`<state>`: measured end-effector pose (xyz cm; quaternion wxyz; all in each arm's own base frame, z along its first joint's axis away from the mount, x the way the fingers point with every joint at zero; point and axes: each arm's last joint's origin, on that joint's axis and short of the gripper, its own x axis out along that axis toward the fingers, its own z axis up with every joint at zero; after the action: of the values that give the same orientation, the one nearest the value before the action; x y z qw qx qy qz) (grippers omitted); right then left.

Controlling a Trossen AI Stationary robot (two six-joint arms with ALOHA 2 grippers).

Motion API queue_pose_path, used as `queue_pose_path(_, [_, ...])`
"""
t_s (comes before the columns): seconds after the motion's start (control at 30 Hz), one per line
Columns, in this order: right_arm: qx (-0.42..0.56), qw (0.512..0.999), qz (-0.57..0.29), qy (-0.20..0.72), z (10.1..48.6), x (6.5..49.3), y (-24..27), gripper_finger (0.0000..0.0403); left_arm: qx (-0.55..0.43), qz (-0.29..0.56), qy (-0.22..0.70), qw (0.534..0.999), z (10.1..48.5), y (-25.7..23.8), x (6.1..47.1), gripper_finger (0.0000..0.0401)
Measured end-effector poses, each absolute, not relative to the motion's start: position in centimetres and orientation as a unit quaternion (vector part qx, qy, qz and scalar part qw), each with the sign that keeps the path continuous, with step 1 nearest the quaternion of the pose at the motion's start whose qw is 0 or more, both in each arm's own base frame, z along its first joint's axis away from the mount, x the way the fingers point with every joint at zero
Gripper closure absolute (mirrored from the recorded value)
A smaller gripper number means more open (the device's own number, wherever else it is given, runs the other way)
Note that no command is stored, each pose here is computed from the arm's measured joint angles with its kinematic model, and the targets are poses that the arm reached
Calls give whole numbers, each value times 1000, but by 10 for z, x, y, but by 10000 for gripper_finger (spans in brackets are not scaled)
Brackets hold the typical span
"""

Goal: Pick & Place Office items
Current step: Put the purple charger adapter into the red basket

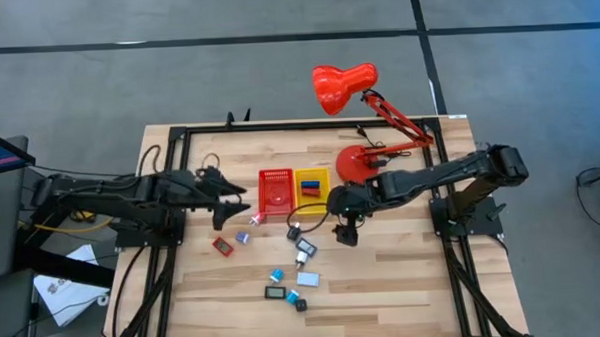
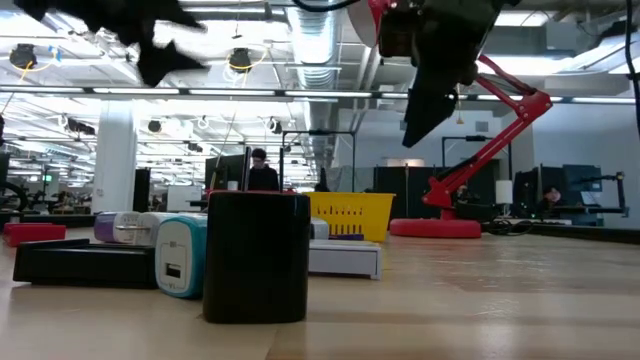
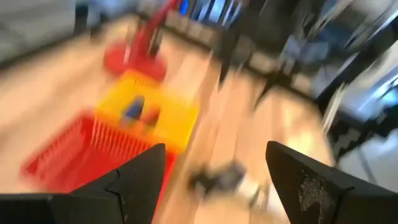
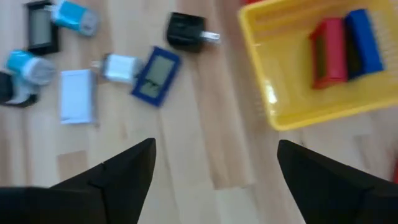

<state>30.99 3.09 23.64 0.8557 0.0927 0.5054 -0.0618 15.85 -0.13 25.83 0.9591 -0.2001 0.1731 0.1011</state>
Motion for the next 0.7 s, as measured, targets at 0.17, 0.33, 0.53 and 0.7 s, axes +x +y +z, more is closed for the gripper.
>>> queue_pose_path(0.17, [95,855,-80,504,236,310,23,74,-192,72,248,947,244,-12,159,128])
queue_pose_path(0.33, [112,853,-98,501,236,311,14,74,-165,54,358,917,221,-29,163,128])
queue_pose_path(0.53, [119,853,-109,496,237,312,5,75,-16,6,436,900,196,-49,174,128])
queue_pose_path(0.7, [124,853,-119,492,237,312,-3,75,-9,25,475,879,179,-50,183,128])
